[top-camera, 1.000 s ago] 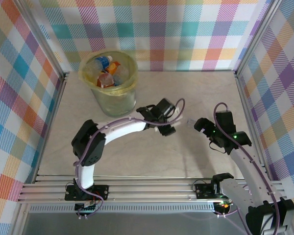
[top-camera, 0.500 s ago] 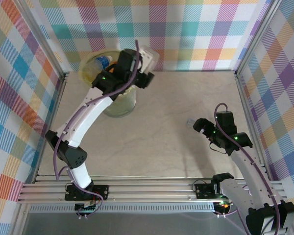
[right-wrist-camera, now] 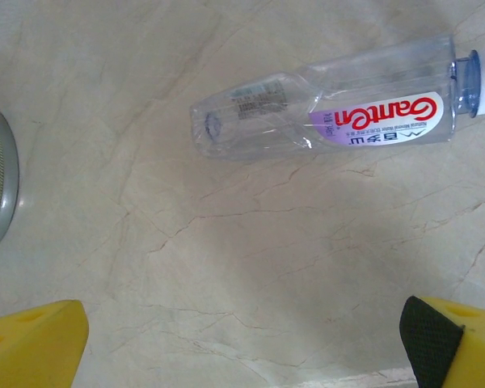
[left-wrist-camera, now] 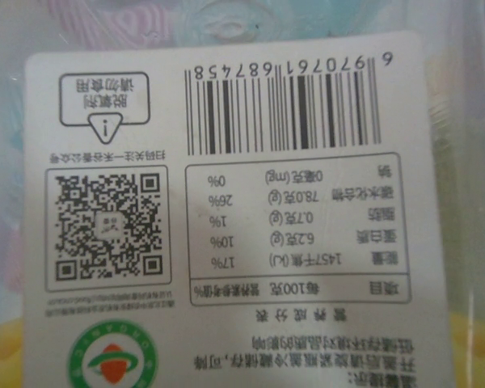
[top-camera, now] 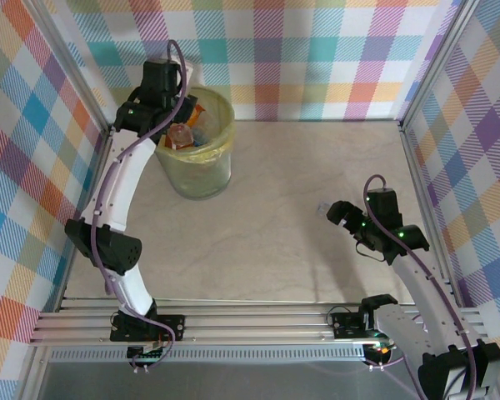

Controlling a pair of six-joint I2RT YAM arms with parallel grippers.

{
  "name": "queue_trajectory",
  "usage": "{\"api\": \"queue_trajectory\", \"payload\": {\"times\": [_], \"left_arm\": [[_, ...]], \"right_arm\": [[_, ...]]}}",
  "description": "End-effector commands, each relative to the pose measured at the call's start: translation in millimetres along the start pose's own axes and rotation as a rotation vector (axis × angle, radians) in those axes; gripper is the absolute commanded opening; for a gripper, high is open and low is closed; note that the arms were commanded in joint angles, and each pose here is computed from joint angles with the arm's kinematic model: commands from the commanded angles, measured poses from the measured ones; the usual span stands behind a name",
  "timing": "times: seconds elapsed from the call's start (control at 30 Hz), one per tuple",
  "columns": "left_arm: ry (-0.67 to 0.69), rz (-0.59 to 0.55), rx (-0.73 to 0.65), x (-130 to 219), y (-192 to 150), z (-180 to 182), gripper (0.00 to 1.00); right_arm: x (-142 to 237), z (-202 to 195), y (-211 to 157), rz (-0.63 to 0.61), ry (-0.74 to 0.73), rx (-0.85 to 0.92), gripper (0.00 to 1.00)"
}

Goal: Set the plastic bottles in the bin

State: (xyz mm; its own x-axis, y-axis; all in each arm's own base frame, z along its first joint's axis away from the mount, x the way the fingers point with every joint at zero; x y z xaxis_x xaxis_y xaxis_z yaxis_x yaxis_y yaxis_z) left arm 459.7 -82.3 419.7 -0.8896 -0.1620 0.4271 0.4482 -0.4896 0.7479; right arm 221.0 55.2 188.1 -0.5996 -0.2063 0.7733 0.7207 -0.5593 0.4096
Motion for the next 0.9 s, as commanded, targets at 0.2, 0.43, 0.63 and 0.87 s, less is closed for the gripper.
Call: {"api": "queue_trajectory", "payload": {"times": [0.2, 0.43, 0.63, 0.87], "left_arm": [[0.040, 0.065, -0.110, -41.3, -8.4, -1.4, 0.76], [0.007, 0.077, -0.114, -41.0, -11.9, -6.3, 0.86], [-0.004, 0.077, -0.112, -32.1, -12.3, -3.5, 0.97], [-0.048, 0.048, -0.081, -15.2, -8.7, -2.0, 1.00]], "right_arm": [[-1.4, 2.4, 1.0, 0.011, 0.009, -0.003, 1.00], [-2.4, 1.6, 0.9, 0.013, 0.002, -0.005, 1.00], [-3.0, 1.7, 1.1, 0.014, 0.002, -0.003, 1.00], [-3.0, 0.9, 1.0, 0.014, -0.005, -0.001, 1.00]]}}
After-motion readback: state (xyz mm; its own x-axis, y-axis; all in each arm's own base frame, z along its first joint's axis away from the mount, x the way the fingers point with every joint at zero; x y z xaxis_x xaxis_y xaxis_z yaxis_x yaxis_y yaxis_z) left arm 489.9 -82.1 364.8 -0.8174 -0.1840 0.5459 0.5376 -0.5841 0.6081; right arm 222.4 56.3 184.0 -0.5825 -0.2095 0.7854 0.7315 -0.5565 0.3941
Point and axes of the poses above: each hand's point on the last joint's axis, 136 mm out from that joint toward the fingers, its own x axis back along the fingers, its own z axis along the line the jaws close on, y = z × x, the point moved 4 cm from there along x, back along the fingers, and after that the axes turned 2 degrees about -x, right-handed, at the moved point
